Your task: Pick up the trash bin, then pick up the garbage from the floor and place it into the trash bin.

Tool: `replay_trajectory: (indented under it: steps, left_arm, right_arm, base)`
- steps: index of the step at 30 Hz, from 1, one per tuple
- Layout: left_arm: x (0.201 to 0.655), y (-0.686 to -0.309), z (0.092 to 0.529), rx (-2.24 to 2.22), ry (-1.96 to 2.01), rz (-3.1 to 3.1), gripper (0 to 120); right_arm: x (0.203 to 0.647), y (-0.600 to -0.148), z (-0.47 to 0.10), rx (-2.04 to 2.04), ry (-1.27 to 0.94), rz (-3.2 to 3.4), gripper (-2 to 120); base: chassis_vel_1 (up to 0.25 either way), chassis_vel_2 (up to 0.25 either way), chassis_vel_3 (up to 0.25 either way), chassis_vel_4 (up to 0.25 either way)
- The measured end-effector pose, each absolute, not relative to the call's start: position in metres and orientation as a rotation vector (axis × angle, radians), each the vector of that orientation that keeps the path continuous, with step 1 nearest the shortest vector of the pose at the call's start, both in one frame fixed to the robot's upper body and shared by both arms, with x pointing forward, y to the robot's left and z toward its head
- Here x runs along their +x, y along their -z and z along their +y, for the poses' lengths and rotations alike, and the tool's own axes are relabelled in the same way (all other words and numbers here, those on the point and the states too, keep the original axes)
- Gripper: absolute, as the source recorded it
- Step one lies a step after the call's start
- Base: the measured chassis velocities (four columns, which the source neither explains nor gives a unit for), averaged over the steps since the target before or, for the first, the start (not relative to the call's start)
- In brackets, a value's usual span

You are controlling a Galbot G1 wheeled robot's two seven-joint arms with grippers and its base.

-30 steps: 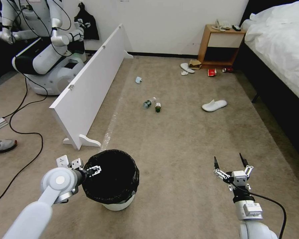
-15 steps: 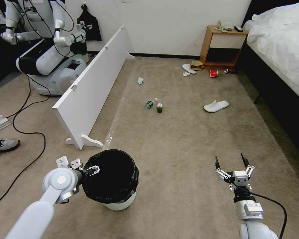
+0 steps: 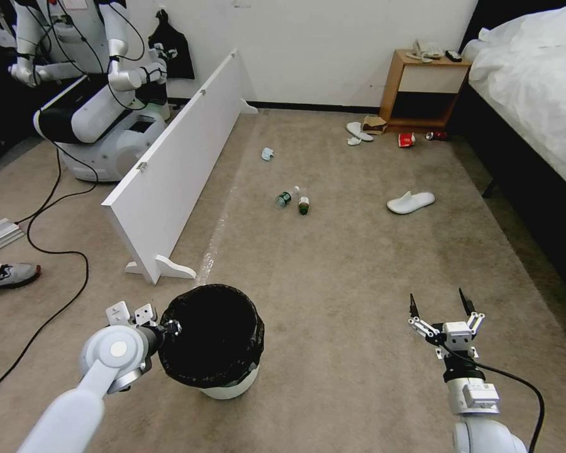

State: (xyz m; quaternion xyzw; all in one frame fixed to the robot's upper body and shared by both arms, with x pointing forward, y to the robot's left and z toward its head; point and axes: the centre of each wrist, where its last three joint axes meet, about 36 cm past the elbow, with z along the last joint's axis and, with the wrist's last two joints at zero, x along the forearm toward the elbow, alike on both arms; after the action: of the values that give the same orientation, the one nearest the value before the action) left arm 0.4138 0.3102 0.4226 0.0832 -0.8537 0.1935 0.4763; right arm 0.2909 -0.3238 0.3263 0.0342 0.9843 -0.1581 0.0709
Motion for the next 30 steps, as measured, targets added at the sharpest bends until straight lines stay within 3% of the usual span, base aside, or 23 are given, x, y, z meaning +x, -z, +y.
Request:
replay_trajectory:
  steps: [4, 30]
  left_arm:
    - [0.416, -0.424, 0.310, 0.199, -0.478, -2.089, 3]
    - [0.403, -0.410, 0.311, 0.096, -0.492, -2.163, 3]
  right_arm:
    - [0.291, -0.326, -0.324, 0.109, 0.471, 2.959, 100]
    - [0.293, -0.330, -0.325, 0.122, 0.465, 2.947, 100]
  base:
    - [0.000, 0.000, 0.000, 0.000]
    - [0.000, 0.000, 0.000, 0.000]
